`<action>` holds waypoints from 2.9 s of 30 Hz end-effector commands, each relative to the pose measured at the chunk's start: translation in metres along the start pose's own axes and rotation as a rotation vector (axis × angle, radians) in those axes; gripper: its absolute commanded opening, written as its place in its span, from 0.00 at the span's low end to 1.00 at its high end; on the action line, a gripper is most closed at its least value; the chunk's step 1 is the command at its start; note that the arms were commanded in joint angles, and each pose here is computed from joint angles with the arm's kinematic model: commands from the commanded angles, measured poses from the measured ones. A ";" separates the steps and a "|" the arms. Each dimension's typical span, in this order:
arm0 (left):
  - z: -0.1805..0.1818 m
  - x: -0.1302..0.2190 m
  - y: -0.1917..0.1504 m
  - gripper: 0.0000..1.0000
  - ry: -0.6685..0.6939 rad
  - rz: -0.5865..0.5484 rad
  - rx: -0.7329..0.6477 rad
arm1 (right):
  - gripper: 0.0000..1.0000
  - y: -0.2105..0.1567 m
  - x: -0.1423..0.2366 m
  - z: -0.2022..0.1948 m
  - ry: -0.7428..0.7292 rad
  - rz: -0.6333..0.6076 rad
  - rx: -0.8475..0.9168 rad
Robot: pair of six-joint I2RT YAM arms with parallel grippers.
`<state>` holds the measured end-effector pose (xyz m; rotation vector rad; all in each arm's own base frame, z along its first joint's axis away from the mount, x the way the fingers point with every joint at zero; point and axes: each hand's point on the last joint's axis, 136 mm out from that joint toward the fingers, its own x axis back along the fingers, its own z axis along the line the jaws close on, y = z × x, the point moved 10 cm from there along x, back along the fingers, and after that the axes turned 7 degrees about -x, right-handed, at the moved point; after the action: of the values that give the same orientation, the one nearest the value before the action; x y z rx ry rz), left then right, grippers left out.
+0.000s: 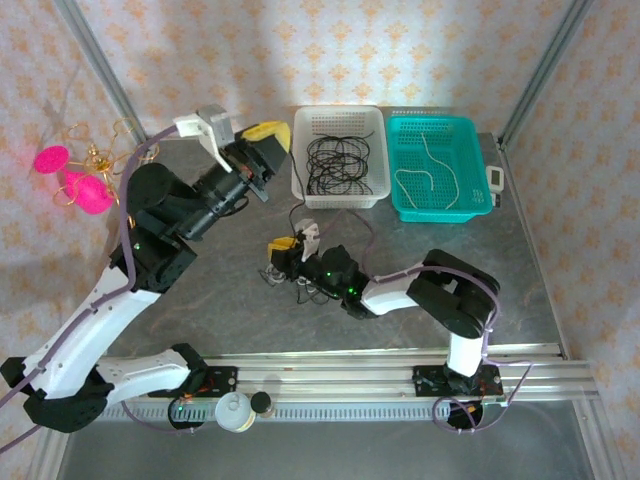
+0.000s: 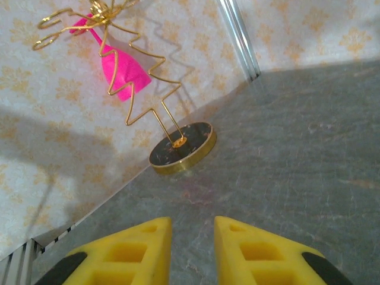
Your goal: Untangle the cables
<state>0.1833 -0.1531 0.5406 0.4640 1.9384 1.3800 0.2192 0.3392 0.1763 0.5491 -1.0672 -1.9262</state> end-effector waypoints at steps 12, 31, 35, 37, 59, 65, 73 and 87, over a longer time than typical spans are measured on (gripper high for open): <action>-0.009 -0.001 0.077 0.00 0.073 -0.312 -0.087 | 0.17 -0.036 -0.013 -0.021 -0.017 0.060 -0.086; -0.020 -0.018 0.132 0.00 0.078 -0.459 -0.185 | 0.17 -0.069 -0.005 -0.053 -0.258 0.101 -0.066; -0.023 -0.017 0.139 0.00 0.056 -0.524 -0.249 | 0.15 -0.076 -0.003 -0.058 -0.272 0.124 -0.054; -0.025 -0.018 0.141 0.00 0.045 -0.557 -0.282 | 0.15 -0.080 -0.003 -0.060 -0.270 0.133 -0.057; -0.026 -0.024 0.184 0.00 0.192 -0.847 -0.392 | 0.19 -0.087 0.004 -0.068 -0.325 0.144 -0.027; -0.026 -0.024 0.189 0.00 0.212 -0.872 -0.396 | 0.18 -0.092 0.005 -0.072 -0.339 0.150 -0.027; -0.025 -0.030 0.187 0.00 0.222 -0.857 -0.416 | 0.21 -0.081 0.008 -0.069 -0.348 0.124 -0.012; -0.010 -0.030 0.131 0.00 0.256 -0.594 -0.407 | 0.85 0.013 0.032 -0.010 -0.050 0.140 0.094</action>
<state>0.1888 -0.1343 0.6787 -0.4897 1.6920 1.4240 0.2201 0.3072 0.1680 0.4025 -1.1812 -1.9054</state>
